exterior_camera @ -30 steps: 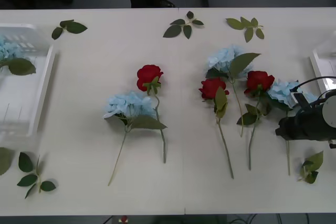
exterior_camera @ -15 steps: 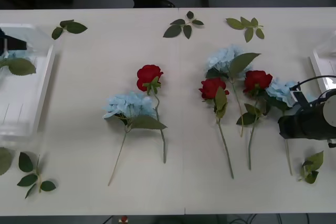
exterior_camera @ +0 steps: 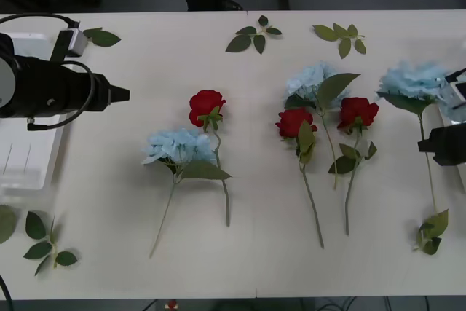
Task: Place the red flowers into the right box and the blue flowers into the left box. If a person shows an open palm, hand one flower to the person first, then continue sorting.
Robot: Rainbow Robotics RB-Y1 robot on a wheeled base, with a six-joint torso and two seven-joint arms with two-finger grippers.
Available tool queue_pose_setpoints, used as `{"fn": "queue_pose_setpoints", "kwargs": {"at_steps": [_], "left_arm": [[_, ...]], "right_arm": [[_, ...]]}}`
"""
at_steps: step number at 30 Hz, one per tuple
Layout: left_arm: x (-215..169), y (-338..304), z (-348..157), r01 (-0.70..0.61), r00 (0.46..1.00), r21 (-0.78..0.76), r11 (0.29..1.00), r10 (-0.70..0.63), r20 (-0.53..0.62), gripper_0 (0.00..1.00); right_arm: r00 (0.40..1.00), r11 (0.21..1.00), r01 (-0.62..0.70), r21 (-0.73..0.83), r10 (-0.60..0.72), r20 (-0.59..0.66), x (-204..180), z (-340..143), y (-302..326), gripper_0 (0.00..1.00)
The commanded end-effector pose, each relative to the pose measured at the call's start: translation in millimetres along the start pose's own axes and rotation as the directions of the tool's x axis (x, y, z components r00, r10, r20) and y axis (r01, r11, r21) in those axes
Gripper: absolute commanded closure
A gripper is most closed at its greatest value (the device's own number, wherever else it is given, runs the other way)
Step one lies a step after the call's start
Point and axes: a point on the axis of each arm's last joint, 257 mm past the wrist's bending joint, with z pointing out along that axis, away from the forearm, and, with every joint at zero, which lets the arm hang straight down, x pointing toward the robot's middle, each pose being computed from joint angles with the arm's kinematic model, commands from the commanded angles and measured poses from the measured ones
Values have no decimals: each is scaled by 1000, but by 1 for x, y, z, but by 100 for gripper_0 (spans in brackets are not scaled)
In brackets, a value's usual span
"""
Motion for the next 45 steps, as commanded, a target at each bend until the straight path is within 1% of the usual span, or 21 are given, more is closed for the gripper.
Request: {"fn": "queue_pose_setpoints", "kwargs": {"at_steps": [1,3,6,7,9,10,13,16,19,20,21,23,27,34,36,37,40,41,43,44,45], "left_arm": [[-24,-1,-19,-84,995,14,996,83,61,0],[-29,-11,-23,-109,991,62,992,103,81,0],[-36,-39,-35,-163,981,187,969,140,132,0],[-37,-43,-38,-169,980,209,963,141,143,0],[-38,-65,-51,-212,970,309,927,160,184,0],[-38,-69,-54,-220,968,329,918,164,190,0],[-38,-93,-73,-286,949,426,858,194,247,0],[-31,-123,-89,-362,922,523,771,216,320,0],[-20,-146,-101,-409,901,593,693,203,383,0],[-10,-159,-105,-428,893,630,648,193,408,0],[-6,-165,-106,-436,889,642,631,189,418,0],[5,-186,-107,-471,869,670,574,169,466,0],[13,-206,-100,-515,840,666,539,163,517,0],[12,-203,-98,-517,838,656,549,172,517,0],[11,-203,-98,-516,839,658,549,170,517,0],[12,-203,-97,-513,841,657,552,170,514,0],[11,-202,-98,-511,842,657,554,167,514,0],[11,-202,-98,-512,841,656,554,168,515,0],[11,-202,-98,-511,842,657,553,168,513,0],[11,-202,-98,-511,842,657,553,168,513,0],[11,-202,-98,-511,842,657,554,167,514,0]], "right_arm": [[965,956,236,-173,-209,161,-43,-6,83,100],[946,922,288,-259,-231,228,-58,-9,116,100],[921,854,351,-385,-239,309,-77,-14,169,100],[916,840,362,-403,-241,321,-80,-15,178,100],[898,791,400,-463,-236,372,-95,-23,210,100],[893,780,410,-473,-238,382,-98,-25,216,100],[875,733,444,-515,-229,427,-114,-32,245,100],[862,687,454,-567,-177,475,-130,-42,272,100],[858,648,450,-614,-123,499,-142,-51,290,100],[857,630,447,-635,-96,507,-148,-55,298,100],[856,623,445,-643,-87,509,-150,-57,300,100],[854,602,446,-662,-65,516,-157,-62,309,100],[854,595,444,-670,-56,517,-163,-66,314,100],[859,587,433,-684,-40,510,-163,-69,315,100],[855,596,438,-673,-44,518,-165,-68,313,100],[838,610,462,-644,-62,543,-170,-67,310,100],[736,645,568,-512,-120,666,-197,-72,304,100],[713,649,586,-485,-128,689,-202,-74,303,100],[614,681,639,-358,-170,771,-225,-78,295,100],[572,692,655,-304,-191,798,-233,-79,291,100],[544,697,665,-268,-207,813,-238,-80,289,100]]}}
